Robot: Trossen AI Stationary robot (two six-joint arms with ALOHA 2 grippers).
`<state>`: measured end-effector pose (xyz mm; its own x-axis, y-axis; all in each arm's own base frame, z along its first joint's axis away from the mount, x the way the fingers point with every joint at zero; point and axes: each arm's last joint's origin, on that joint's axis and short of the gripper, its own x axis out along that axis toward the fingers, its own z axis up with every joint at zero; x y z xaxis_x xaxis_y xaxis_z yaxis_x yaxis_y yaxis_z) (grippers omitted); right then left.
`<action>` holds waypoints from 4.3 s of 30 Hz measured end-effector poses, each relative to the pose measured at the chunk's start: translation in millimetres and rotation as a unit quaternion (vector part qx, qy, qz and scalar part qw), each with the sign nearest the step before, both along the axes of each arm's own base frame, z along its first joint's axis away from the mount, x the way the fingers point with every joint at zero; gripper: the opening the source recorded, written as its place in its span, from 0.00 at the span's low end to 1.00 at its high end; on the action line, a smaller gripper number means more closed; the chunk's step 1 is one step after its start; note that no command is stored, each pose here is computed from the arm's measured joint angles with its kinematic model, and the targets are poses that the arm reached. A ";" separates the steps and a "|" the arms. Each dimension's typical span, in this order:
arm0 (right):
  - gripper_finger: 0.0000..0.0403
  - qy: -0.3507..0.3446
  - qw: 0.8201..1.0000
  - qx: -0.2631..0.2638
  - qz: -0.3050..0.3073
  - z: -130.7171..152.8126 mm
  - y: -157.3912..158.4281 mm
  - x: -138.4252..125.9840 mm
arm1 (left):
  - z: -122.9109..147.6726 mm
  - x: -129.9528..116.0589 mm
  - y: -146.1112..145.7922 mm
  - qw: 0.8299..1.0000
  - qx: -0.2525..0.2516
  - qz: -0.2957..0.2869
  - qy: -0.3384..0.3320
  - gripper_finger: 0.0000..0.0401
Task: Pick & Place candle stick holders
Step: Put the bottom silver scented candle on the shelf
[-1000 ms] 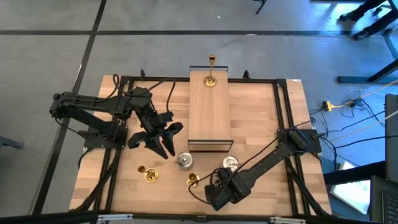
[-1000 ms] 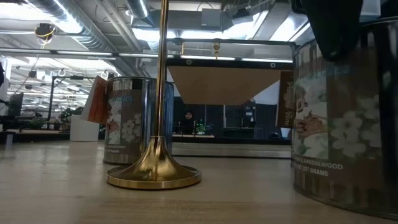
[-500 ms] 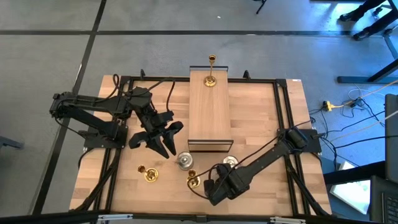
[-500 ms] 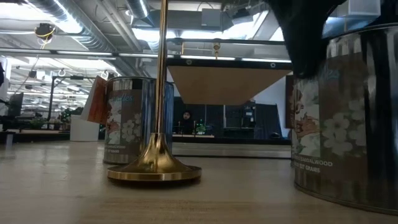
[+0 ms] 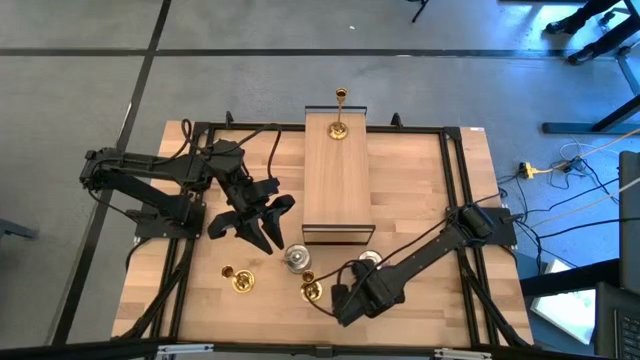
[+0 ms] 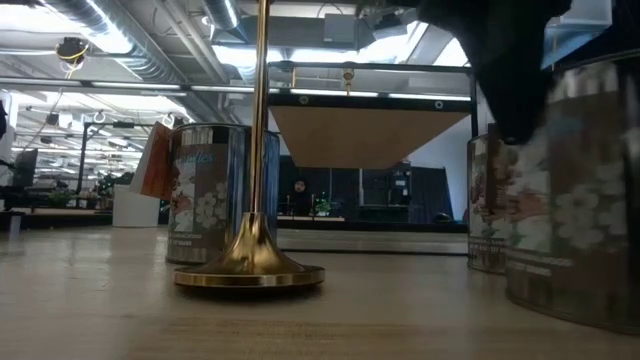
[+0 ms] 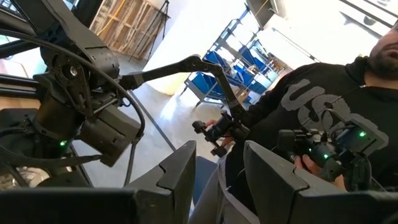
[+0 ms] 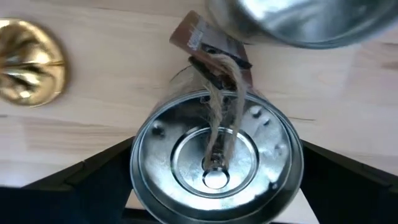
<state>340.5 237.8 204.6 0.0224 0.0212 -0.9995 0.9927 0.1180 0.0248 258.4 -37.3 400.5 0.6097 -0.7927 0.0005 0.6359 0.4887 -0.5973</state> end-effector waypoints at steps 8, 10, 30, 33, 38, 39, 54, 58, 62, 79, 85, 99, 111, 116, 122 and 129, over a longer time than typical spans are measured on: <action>0.99 0.021 1.000 0.014 -0.007 -0.2 6.4 -6.6 | 0.0 0.0 0.0 1.000 0.000 0.000 0.000 0.33; 0.99 0.029 0.999 0.011 -0.012 -0.1 9.6 -10.8 | 0.0 0.0 0.0 1.000 0.000 0.000 0.000 0.33; 0.99 0.029 0.999 0.011 -0.013 0.9 9.1 -11.1 | 0.0 0.0 -0.1 1.000 0.002 0.001 -0.003 0.33; 0.99 0.028 1.000 0.009 -0.010 1.1 4.5 -8.0 | 0.0 0.1 -0.1 1.000 0.002 0.001 -0.003 0.33; 0.99 0.026 1.000 0.004 -0.009 1.3 -1.5 -4.2 | 0.0 0.0 -0.3 1.000 0.002 0.000 -0.002 0.33; 0.99 0.026 1.000 0.002 -0.009 1.4 -2.4 -4.0 | 0.0 -0.1 -0.9 1.000 0.002 -0.001 -0.002 0.33; 0.99 0.050 0.999 0.010 -0.017 -9.8 -2.7 -0.4 | 0.1 -1.1 -6.6 1.000 0.004 -0.012 -0.006 0.33; 0.99 0.049 0.999 0.011 -0.020 -11.2 -2.2 0.3 | 0.0 -1.0 -6.6 1.000 0.004 -0.012 -0.006 0.33; 0.99 0.050 0.998 0.003 -0.031 -11.2 -2.9 -0.2 | 0.0 -1.0 -6.6 1.000 0.004 -0.012 -0.006 0.33; 0.99 0.063 0.996 0.044 -0.045 -39.9 -0.9 -4.4 | 0.0 -1.0 -6.6 1.000 0.002 -0.013 -0.003 0.33; 0.99 0.058 0.997 0.034 -0.046 -40.0 -1.7 -4.5 | 0.1 -1.1 -6.7 1.000 0.002 -0.013 -0.003 0.33; 0.99 0.038 0.999 0.001 -0.024 -40.2 -4.0 -4.0 | 0.0 -1.0 -6.6 1.000 0.002 -0.012 -0.003 0.33; 0.92 0.053 0.998 0.028 -0.027 -39.7 -2.3 -4.3 | 0.0 -1.0 -6.6 1.000 0.002 -0.012 -0.003 0.33; 0.88 0.042 0.998 0.041 -0.026 -41.5 -1.7 -2.6 | 0.0 -1.0 -6.6 1.000 0.002 -0.012 -0.003 0.33; 0.87 0.034 0.996 0.079 -0.026 -48.5 1.4 -2.2 | 0.0 -1.0 -6.6 1.000 0.002 -0.012 -0.003 0.33; 0.87 0.018 0.996 0.088 -0.003 -37.9 8.6 -0.2 | 0.0 -1.0 -6.6 1.000 0.002 -0.012 -0.003 0.33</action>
<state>340.3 246.5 166.7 -0.0132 0.1971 -0.9803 0.9939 0.1097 0.0086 257.4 -43.9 400.5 0.5904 -0.8071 0.0006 0.6512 0.4759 -0.5911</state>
